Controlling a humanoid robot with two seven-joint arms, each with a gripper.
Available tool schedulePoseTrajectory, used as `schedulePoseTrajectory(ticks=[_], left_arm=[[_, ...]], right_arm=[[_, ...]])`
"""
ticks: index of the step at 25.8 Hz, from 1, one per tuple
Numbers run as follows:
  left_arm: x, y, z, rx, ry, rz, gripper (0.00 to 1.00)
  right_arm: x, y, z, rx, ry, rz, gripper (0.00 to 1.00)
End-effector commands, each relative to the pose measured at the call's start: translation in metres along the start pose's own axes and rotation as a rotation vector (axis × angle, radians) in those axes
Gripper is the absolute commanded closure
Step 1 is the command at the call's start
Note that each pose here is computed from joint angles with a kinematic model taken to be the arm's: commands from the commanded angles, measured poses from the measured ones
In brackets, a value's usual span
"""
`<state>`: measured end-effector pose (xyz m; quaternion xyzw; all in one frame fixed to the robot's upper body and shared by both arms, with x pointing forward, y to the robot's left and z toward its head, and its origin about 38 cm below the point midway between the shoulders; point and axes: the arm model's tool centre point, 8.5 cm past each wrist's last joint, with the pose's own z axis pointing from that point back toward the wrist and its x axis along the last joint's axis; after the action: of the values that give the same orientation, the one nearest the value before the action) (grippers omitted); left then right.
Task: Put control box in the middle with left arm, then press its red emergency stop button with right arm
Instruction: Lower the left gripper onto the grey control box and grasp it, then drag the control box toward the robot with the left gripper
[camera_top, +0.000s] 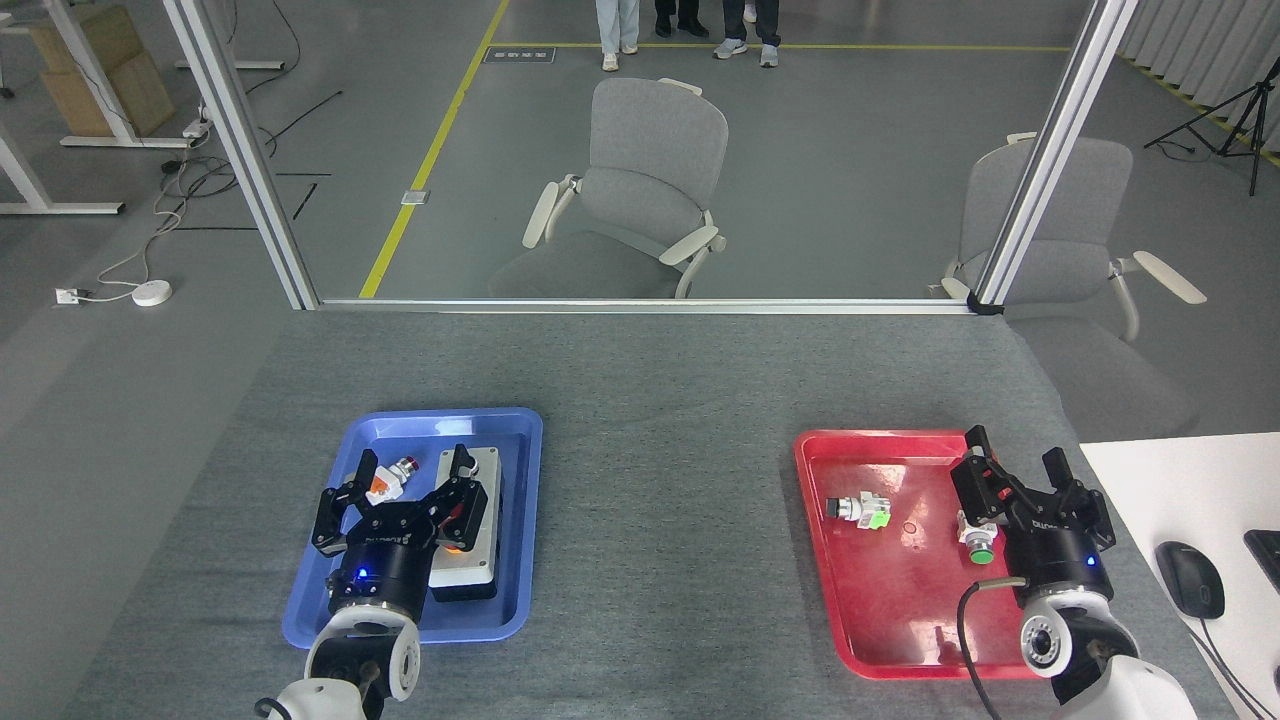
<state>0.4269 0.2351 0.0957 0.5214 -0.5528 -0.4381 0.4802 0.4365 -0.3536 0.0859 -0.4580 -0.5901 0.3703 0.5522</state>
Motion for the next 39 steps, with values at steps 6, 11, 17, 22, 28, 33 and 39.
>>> schedulePoseTrajectory(ticks=[6,11,17,22,28,33,39], left_arm=[[0.001,-0.003,0.011,-0.012,-0.004,0.004,0.01],[-0.001,-0.009,0.011,-0.027,0.001,-0.045,0.02],[-0.001,-0.019,0.008,-0.073,-0.014,-0.117,0.0],[-0.001,-0.02,0.009,-0.076,-0.015,-0.117,0.0],[0.002,-0.028,0.013,-0.108,-0.025,-0.107,0.01],[-0.004,-0.04,0.018,-0.094,0.018,-0.119,0.01],[0.0,-0.063,0.027,-0.112,0.027,-0.107,0.01]], right_arm=[[0.004,-0.003,-0.004,-0.01,-0.006,-0.006,0.0],[0.003,-0.004,-0.004,-0.009,-0.011,0.0,0.0],[0.006,-0.004,-0.004,-0.01,-0.04,-0.008,0.0],[0.005,-0.005,-0.004,-0.013,-0.039,-0.006,0.0],[0.005,-0.004,-0.004,-0.012,-0.04,-0.005,0.0],[0.006,-0.004,-0.004,-0.012,-0.041,-0.005,0.0],[0.007,-0.003,-0.004,-0.011,-0.04,-0.007,0.0]])
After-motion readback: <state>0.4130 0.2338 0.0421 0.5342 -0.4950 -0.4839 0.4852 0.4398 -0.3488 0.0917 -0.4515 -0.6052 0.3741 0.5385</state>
